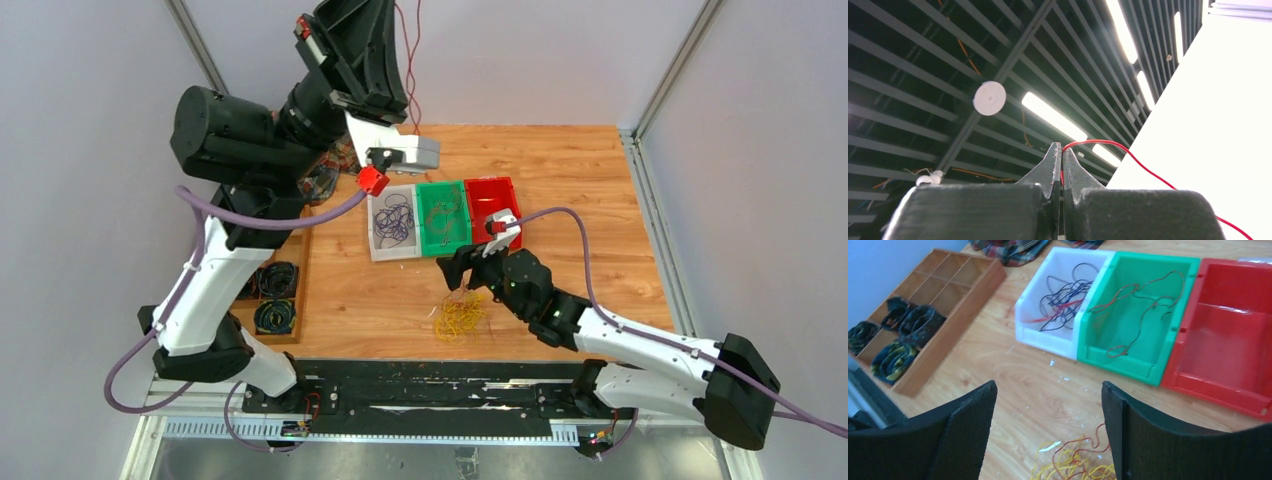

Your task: Untangle the cables

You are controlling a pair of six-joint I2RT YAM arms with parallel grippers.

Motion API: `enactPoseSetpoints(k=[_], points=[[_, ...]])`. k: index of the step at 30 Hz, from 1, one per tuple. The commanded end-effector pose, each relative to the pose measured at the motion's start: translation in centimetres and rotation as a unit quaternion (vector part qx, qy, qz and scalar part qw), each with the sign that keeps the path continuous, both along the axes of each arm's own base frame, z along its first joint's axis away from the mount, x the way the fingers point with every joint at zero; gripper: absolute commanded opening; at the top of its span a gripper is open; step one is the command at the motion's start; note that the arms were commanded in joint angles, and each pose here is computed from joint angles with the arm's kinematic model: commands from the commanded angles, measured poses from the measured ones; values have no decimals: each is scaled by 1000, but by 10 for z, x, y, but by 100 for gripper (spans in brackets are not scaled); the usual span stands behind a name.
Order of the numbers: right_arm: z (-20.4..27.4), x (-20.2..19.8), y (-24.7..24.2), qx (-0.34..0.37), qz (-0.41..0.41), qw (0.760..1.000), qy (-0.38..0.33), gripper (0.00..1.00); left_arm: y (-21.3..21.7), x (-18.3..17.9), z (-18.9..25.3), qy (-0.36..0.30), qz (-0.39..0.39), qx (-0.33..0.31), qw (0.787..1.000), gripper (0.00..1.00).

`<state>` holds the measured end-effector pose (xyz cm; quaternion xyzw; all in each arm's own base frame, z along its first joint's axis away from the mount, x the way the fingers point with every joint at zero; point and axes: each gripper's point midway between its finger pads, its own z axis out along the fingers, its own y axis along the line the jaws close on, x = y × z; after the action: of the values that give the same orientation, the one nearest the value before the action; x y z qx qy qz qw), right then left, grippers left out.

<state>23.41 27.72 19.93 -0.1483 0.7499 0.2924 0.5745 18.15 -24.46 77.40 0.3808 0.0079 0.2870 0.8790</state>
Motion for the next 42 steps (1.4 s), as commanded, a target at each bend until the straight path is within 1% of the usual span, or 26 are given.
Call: enactPoseSetpoints(k=[1,7,14,21,25,32,42], points=[[12,31,-16,-5,-63,998,-6,75,-3,7,5,9,-5,-31,999,1],[-1,68,-36,-24,-120,992,11,73,-35,40,-14,44,0,-29,999,1],[-30,82,-63,-38,-162,985,41,72,-56,69,-34,69,9,-29,997,1],[-51,80,-76,-49,-177,981,63,72,-53,87,-28,73,23,-63,995,1],[-56,76,-80,-48,-179,980,68,71,-47,96,-31,79,35,-67,994,1],[-57,68,-84,-30,-175,982,73,72,-37,119,-46,96,64,-63,991,1],[-59,61,-92,-25,-178,981,75,72,-35,142,-71,123,80,-52,988,1]])
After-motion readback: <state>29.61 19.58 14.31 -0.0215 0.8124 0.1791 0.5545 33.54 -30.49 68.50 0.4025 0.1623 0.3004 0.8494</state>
